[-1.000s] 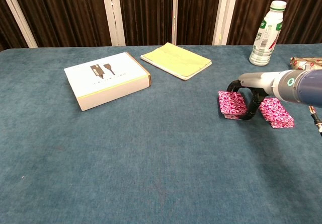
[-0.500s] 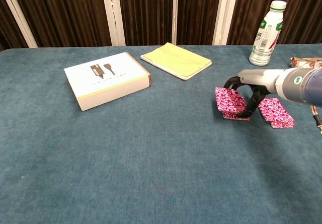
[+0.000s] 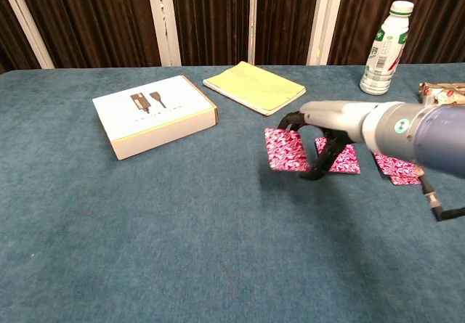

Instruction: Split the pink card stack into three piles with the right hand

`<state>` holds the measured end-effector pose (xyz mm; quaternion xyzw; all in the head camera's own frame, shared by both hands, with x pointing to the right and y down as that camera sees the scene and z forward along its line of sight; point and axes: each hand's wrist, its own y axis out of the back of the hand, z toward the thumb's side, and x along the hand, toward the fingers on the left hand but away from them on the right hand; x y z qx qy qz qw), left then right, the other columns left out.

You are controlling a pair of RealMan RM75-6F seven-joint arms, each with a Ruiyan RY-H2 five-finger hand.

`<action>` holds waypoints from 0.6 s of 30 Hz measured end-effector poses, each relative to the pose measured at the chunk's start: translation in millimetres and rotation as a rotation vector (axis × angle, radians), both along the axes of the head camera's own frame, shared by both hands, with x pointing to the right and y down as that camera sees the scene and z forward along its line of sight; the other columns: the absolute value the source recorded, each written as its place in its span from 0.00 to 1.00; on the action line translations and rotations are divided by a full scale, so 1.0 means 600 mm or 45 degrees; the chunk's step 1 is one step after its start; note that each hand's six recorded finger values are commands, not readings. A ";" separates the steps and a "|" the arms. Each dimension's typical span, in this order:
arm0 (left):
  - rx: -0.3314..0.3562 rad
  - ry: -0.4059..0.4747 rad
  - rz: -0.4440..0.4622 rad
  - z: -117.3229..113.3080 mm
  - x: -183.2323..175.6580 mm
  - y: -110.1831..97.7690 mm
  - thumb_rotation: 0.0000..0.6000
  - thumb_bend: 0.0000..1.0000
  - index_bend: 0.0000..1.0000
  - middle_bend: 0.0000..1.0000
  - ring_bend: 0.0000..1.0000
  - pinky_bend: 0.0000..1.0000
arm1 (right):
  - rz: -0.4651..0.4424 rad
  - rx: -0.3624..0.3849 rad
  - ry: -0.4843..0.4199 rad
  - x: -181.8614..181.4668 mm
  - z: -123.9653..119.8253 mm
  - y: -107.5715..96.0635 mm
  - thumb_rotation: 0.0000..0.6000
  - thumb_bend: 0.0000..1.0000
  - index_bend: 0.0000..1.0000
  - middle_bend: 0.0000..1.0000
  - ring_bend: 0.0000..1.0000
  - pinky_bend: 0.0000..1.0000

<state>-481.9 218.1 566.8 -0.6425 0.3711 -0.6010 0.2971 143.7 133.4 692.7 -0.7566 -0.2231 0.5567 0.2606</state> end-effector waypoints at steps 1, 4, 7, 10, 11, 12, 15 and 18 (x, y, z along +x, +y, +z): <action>-0.003 -0.002 0.000 0.000 -0.001 0.001 1.00 0.00 0.00 0.00 0.00 0.00 | -0.009 -0.005 -0.001 -0.005 0.001 0.006 1.00 0.34 0.71 0.20 0.00 0.00; -0.024 -0.026 0.006 0.003 -0.004 0.003 1.00 0.00 0.00 0.00 0.00 0.00 | -0.034 -0.014 0.006 -0.018 0.005 0.021 1.00 0.34 0.65 0.20 0.00 0.00; -0.056 -0.049 0.008 0.006 -0.004 0.006 1.00 0.00 0.00 0.00 0.00 0.00 | -0.058 -0.024 0.014 -0.033 0.008 0.035 1.00 0.34 0.48 0.19 0.00 0.00; -0.062 -0.058 0.006 0.005 -0.005 0.005 1.00 0.00 0.00 0.00 0.00 0.00 | -0.077 -0.038 0.026 -0.040 0.009 0.043 1.00 0.34 0.33 0.15 0.00 0.00; -0.063 -0.059 0.003 0.005 -0.005 0.005 1.00 0.00 0.00 0.00 0.00 0.00 | -0.086 -0.044 0.033 -0.042 0.009 0.046 1.00 0.34 0.30 0.14 0.00 0.00; -0.063 -0.059 0.001 0.005 -0.005 0.004 1.00 0.00 0.00 0.00 0.00 0.00 | -0.093 -0.050 0.038 -0.043 0.009 0.048 1.00 0.34 0.26 0.13 0.00 0.00; -0.062 -0.061 0.000 0.005 -0.005 0.003 1.00 0.00 0.00 0.00 0.00 0.00 | -0.111 -0.069 0.053 -0.046 0.010 0.056 1.00 0.34 0.16 0.09 0.00 0.00; -0.062 -0.063 0.003 0.005 -0.005 0.004 1.00 0.00 0.00 0.00 0.00 0.00 | -0.126 -0.086 0.070 -0.046 0.012 0.063 1.00 0.34 0.05 0.05 0.00 0.00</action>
